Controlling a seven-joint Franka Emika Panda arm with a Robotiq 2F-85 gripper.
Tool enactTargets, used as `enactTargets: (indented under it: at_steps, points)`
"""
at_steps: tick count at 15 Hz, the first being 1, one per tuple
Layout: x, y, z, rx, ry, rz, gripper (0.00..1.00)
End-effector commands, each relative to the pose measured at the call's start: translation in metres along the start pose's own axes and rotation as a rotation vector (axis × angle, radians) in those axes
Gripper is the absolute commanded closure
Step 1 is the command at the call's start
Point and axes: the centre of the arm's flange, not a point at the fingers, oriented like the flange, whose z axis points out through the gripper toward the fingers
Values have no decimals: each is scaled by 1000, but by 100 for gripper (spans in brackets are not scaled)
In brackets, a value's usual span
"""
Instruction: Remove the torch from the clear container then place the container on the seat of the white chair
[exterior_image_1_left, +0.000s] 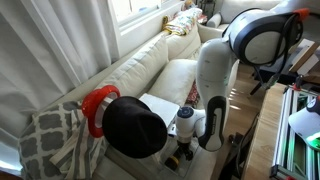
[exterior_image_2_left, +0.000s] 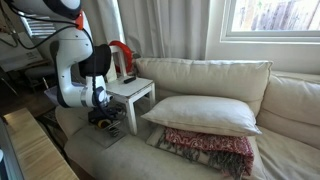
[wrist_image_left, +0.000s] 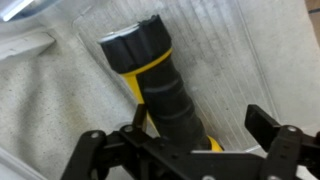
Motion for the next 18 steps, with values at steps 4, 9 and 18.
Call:
enactTargets:
  at_steps: [4, 9, 18]
  points:
    - [-3, 9, 44, -25, 108, -21, 0]
    - [-13, 11, 51, 22, 35, -32, 42]
    - [-5, 5, 51, 114, -39, -172, 25]
